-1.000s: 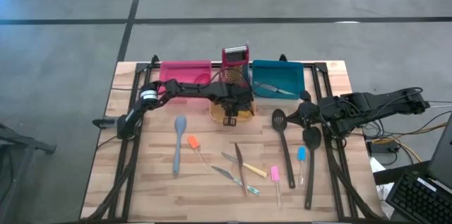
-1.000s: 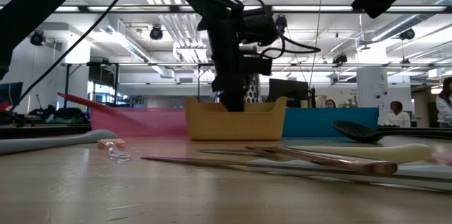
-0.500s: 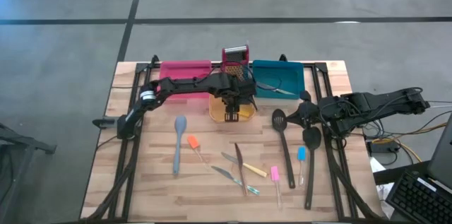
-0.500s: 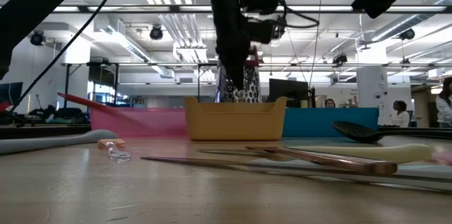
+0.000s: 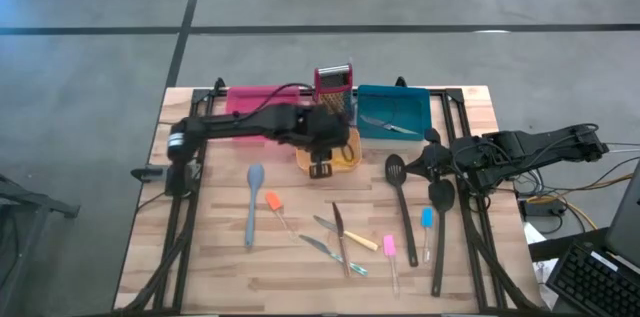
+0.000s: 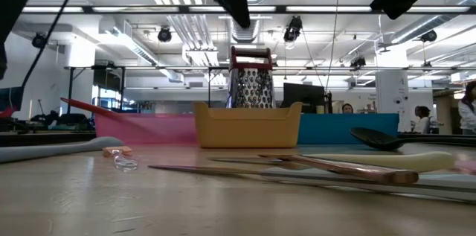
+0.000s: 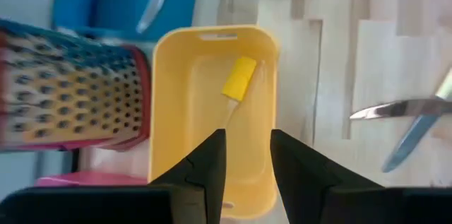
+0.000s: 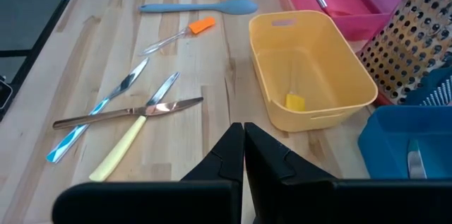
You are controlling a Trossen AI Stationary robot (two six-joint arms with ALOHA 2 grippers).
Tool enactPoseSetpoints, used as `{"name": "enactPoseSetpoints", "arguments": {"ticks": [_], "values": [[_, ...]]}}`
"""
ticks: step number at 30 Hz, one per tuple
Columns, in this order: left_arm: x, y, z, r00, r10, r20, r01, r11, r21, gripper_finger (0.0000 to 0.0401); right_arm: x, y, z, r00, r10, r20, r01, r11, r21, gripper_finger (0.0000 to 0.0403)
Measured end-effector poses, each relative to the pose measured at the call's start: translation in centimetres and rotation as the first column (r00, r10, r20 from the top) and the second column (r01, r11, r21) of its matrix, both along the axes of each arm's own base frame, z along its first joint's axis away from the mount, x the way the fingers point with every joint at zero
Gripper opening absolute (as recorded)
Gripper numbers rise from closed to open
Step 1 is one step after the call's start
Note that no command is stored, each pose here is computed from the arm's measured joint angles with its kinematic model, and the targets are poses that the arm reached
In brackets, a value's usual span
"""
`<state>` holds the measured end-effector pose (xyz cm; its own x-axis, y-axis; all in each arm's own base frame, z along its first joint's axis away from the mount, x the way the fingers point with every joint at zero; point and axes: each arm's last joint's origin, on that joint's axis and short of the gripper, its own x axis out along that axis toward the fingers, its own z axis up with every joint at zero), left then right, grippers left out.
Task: Pick & Place Kitchen Items
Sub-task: Put the brown table knife into the blue bin
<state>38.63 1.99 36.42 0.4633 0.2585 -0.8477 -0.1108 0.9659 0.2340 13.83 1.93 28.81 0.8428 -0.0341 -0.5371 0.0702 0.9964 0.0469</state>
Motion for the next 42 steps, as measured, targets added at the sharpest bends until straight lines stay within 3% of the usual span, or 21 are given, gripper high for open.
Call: {"name": "enactPoseSetpoints", "arguments": {"ticks": [8,14,19,28,32,36,39,42], "values": [[-3.8,-6.0,3.2,0.989,-0.09,0.115,0.079,0.992,0.096,0.0103,0.0,0.0,0.0,1.0,-0.001,-0.001,0.001,1.0,0.001,0.0008],[-6.3,-9.5,3.6,0.968,-0.185,0.17,0.166,0.979,0.122,0.0101,0.0,0.0,0.0,1.0,0.0,0.0,0.0,1.0,0.001,0.0008],[-9.0,-11.1,3.5,0.961,-0.179,0.212,0.134,0.968,0.211,0.0101,0.0,0.0,0.0,1.0,-0.001,0.0,0.001,1.0,0.001,0.0008],[-11.9,-11.4,0.5,0.932,-0.184,0.311,0.131,0.974,0.185,0.0099,0.1,0.0,0.2,1.0,0.0,0.022,0.0,1.0,0.003,0.0008],[-13.3,-11.0,-1.5,0.921,-0.158,0.357,0.109,0.982,0.154,0.0097,0.8,0.1,1.1,0.99,-0.007,0.138,0.002,0.999,0.033,0.0008],[-14.8,-10.6,-3.8,0.876,-0.138,0.463,0.089,0.988,0.127,0.0094,2.2,0.4,2.7,0.947,-0.025,0.321,-0.004,0.996,0.087,0.0008],[-15.9,-10.1,-5.4,0.821,-0.123,0.557,0.081,0.992,0.1,0.0094,3.5,0.8,3.5,0.904,0.085,0.419,-0.099,0.995,0.012,0.0008],[-17.1,-9.6,-6.9,0.761,-0.093,0.642,0.07,0.996,0.062,0.0094,5.3,1.6,3.4,0.853,0.257,0.455,-0.238,0.966,-0.1,0.0008]]}}
